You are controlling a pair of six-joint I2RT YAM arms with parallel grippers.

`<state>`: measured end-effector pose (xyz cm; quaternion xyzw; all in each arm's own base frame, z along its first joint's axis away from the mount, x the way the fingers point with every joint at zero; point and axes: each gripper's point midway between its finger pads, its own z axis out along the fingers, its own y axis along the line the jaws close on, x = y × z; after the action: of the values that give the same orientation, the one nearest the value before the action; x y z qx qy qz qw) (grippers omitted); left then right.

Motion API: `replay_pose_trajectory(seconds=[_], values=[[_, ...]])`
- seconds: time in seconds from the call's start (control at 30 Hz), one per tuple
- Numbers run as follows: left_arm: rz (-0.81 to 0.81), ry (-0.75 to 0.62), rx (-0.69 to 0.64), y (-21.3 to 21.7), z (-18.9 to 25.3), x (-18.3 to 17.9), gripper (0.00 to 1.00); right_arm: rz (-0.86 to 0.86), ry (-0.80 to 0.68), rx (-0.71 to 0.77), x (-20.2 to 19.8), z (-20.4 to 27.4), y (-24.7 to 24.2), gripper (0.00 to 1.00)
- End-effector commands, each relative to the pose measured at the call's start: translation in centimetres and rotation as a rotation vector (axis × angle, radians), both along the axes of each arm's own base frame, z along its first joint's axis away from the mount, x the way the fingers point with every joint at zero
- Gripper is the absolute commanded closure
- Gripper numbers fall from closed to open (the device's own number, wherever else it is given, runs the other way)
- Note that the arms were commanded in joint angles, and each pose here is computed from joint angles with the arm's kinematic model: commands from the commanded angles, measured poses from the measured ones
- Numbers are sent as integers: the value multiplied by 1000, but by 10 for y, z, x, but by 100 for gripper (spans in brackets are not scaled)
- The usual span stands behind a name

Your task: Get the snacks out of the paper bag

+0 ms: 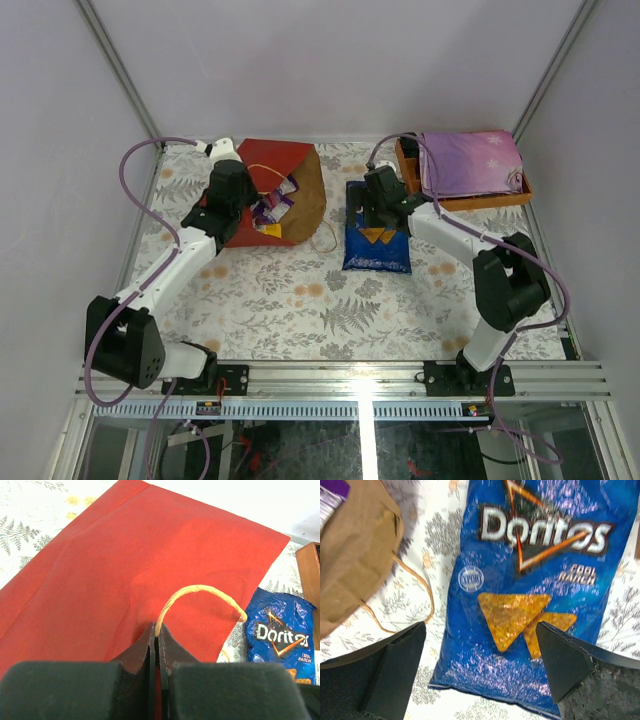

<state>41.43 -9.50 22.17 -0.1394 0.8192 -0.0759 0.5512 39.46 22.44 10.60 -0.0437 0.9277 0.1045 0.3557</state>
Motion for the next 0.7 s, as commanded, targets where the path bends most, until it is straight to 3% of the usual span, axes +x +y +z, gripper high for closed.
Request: replay_pose_trajectory(seconds=[0.0, 0.37, 0.67], values=[[32, 23, 29, 15, -1, -9, 100, -68, 31, -49, -23, -20, -8, 1], [29, 31, 37, 17, -5, -16, 100, -64, 114, -160, -40, -74, -15, 1], [33, 31, 42, 19, -6, -17, 100, -29, 148, -294, -22, -104, -18, 1]])
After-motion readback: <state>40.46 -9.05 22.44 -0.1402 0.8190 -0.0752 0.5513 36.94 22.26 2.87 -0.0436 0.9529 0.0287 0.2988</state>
